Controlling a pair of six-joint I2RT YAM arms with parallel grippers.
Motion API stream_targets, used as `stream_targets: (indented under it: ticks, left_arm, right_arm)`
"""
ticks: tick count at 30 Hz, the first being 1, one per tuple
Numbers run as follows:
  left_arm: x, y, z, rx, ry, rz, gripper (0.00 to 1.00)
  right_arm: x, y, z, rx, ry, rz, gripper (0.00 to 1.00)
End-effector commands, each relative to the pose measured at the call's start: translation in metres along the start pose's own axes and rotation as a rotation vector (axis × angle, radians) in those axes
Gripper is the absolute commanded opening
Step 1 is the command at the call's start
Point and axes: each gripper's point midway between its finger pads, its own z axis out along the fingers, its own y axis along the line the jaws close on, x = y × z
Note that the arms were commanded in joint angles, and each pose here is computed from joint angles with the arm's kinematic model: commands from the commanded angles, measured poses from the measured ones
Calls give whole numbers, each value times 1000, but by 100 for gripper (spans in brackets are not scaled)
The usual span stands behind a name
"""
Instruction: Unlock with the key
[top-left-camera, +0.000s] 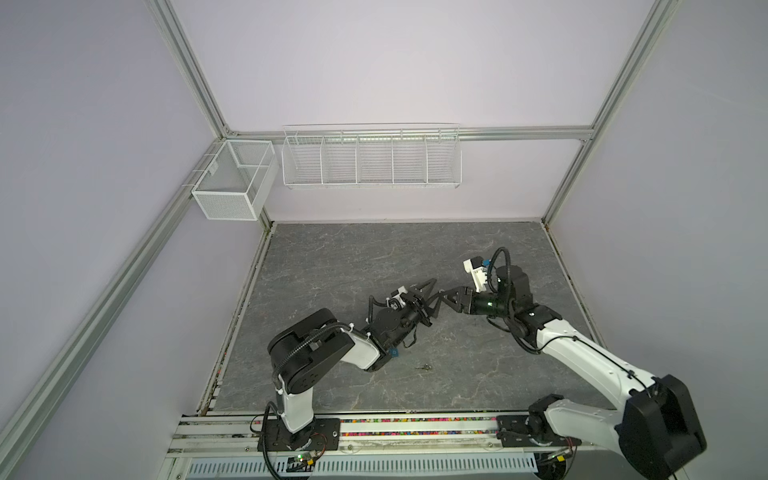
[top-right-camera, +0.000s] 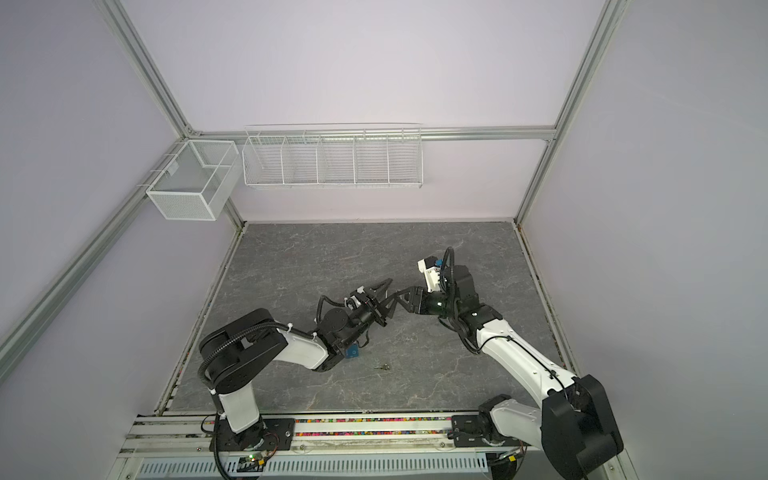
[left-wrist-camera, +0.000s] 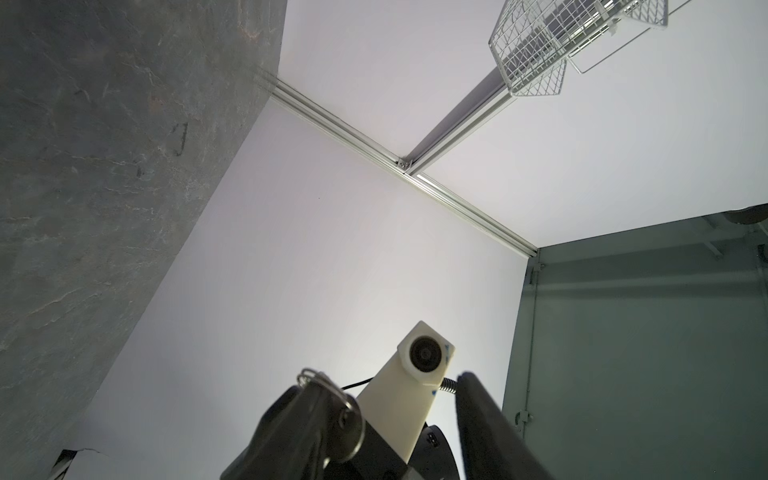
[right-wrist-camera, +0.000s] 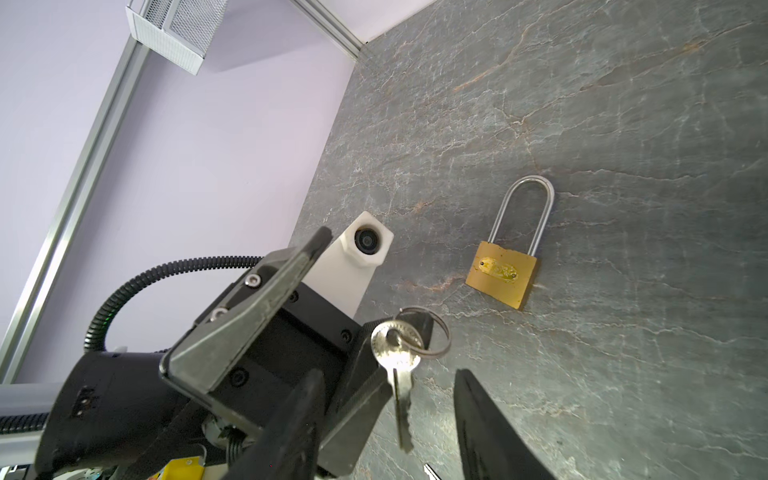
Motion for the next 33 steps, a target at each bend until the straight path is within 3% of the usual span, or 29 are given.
stream_targets:
  ticks: [1,15,23,33]
  left_arm:
    - [10,-18,0,46,36,-97,50]
    - [7,-23,-2,55,32,-93,50]
    - [5,-24,-3,57,25,-90,50]
    - [2,-24,-5,57,13,-84,51]
  right_arm:
    - [2,3,2,-36,11,15,51]
    - [2,9,1,-96,13,58,42]
    - [1,13,-2,-110,16,56,32]
    - [1,12,-3,-100,16,54,13]
